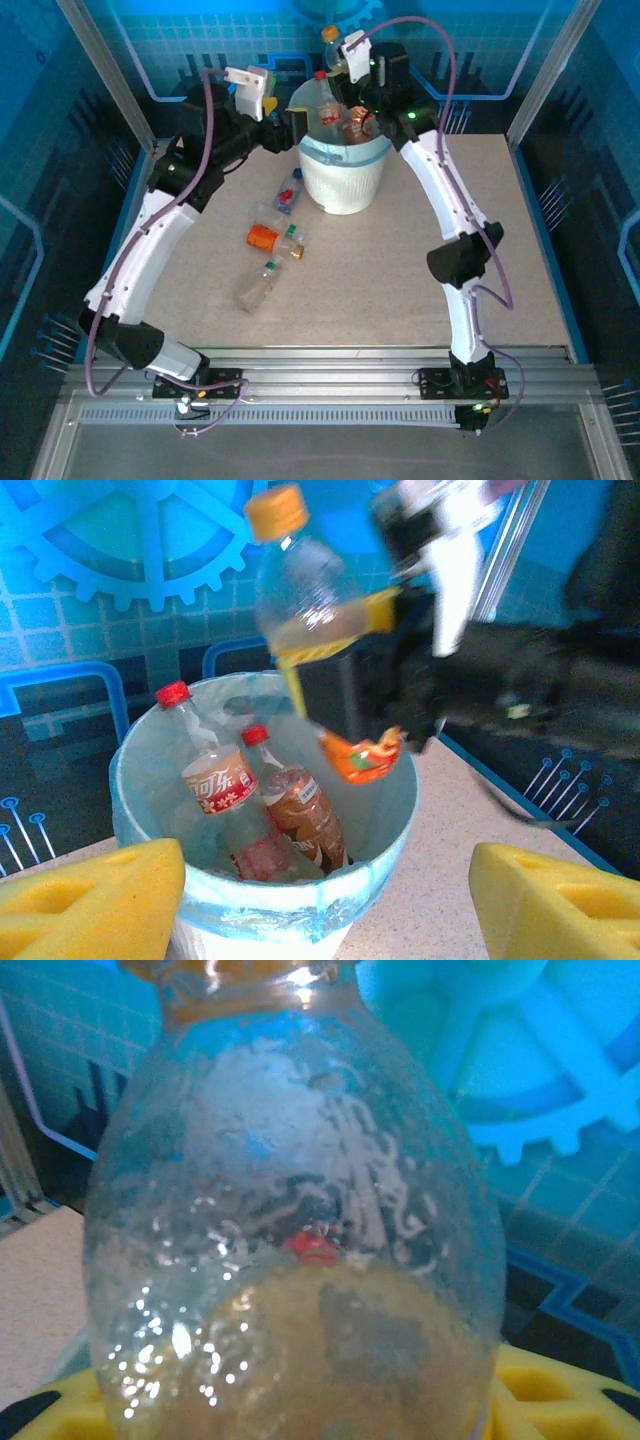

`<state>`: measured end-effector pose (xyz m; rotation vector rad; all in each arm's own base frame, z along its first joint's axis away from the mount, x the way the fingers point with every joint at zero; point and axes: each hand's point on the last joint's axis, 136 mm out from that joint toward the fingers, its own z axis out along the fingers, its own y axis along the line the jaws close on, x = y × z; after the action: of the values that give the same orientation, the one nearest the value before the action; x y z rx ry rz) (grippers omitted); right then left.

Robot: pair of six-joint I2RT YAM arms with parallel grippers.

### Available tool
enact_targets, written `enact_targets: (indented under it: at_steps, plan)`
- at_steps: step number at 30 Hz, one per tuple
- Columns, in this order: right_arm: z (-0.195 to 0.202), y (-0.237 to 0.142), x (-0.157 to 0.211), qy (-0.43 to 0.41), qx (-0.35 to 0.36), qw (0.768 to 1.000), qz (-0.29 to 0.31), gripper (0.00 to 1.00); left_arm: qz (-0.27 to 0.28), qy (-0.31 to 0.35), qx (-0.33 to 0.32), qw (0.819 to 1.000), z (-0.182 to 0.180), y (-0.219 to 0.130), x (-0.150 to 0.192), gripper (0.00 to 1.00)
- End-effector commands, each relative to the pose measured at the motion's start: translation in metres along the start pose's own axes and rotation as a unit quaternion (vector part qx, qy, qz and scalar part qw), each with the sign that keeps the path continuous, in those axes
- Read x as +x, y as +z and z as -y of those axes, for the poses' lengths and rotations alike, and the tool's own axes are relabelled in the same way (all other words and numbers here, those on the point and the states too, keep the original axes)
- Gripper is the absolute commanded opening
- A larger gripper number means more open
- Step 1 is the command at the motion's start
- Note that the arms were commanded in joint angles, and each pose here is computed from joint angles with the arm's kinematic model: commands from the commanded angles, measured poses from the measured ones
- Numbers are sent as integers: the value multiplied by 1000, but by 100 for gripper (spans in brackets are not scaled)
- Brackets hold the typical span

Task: Put the plastic bottles in the bin

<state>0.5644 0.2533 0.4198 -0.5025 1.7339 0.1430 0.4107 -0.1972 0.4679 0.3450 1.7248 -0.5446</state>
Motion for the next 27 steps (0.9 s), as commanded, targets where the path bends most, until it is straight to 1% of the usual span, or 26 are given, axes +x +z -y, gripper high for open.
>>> enact_targets:
  at_steps: [1, 5, 9, 13, 20, 25, 27]
  plan:
    - [19, 17, 7, 34, 27, 999, 6, 53, 15, -2, 14, 1000, 5, 4, -13, 76]
    - [23, 28, 28, 49, 25, 998, -21, 60, 7, -9, 15, 1000, 4, 11, -6, 76]
    - [23, 25, 35, 49, 27, 998, -29, 74, 2, -17, 14, 1000, 2, 16, -1, 77]
    - [25, 21, 34, 45, 31, 998, -27, 78, -2, -25, 15, 1000, 1, 20, 3, 78]
    - [31, 19, 34, 49, 36, 998, -28, 79, -4, -26, 12, 1000, 0, 20, 5, 78]
    - [20, 26, 44, 60, 3, 997, -41, 70, -7, -25, 7, 1000, -3, 23, 8, 78]
    - [14, 28, 50, 68, -10, 996, -52, 68, -11, -24, 5, 1000, -4, 24, 11, 78]
